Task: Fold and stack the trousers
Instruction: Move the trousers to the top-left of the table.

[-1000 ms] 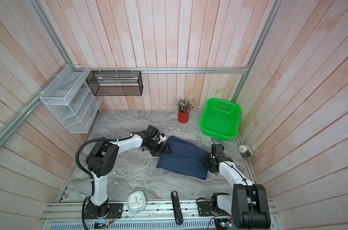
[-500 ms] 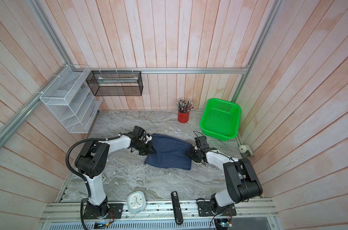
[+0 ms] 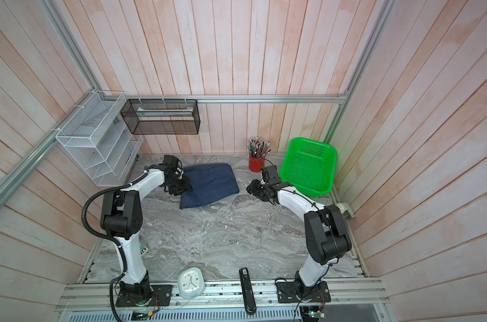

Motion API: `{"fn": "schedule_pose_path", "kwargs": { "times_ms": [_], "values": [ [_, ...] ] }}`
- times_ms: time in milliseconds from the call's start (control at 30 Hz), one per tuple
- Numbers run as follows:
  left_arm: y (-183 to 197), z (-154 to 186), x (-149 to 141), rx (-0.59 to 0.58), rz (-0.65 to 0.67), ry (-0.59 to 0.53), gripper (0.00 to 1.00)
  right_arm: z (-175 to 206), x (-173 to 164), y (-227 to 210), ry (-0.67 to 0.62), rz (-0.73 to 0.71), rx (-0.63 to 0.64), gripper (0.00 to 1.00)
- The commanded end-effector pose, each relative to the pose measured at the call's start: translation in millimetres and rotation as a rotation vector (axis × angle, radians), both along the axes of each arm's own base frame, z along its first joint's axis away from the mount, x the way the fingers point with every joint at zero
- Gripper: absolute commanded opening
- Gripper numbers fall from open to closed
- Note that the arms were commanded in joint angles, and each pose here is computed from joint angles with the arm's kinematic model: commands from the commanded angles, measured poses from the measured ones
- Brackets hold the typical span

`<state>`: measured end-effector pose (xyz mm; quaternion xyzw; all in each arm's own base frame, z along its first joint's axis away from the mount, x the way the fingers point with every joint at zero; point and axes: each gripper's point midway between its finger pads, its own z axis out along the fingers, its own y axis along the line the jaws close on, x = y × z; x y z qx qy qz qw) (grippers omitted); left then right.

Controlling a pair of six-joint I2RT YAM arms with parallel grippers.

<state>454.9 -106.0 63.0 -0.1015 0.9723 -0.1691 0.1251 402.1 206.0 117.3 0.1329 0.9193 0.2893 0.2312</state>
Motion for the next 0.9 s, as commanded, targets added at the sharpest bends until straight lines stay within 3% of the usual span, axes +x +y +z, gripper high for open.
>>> {"fn": "schedule_pose_path", "kwargs": {
  "times_ms": [0, 133, 233, 333, 433, 567, 867],
  "values": [
    [21, 8, -3, 0.091, -0.006, 0.023, 0.67, -4, -9, 3, 0.031, 0.023, -0.037, 0.55],
    [25, 48, 8, 0.107, -0.004, -0.052, 0.73, 2, -16, 5, 0.024, 0.031, -0.034, 0.54],
    [20, 102, 11, 0.148, 0.016, -0.163, 0.73, 8, -20, 2, 0.012, 0.027, -0.038, 0.54],
    [-15, 140, 6, 0.194, -0.031, -0.254, 0.73, 14, -23, -3, -0.005, 0.015, -0.051, 0.55],
    [-50, 123, -2, 0.266, -0.045, -0.195, 0.72, 18, -25, -7, -0.016, 0.006, -0.056, 0.54],
    [-74, 76, -2, 0.301, 0.023, -0.107, 0.73, 21, -28, -9, -0.02, 0.004, -0.054, 0.54],
    [-88, 12, 30, 0.327, 0.067, -0.07, 0.76, 19, -33, -17, -0.022, -0.001, -0.064, 0.54]
  ]
}}
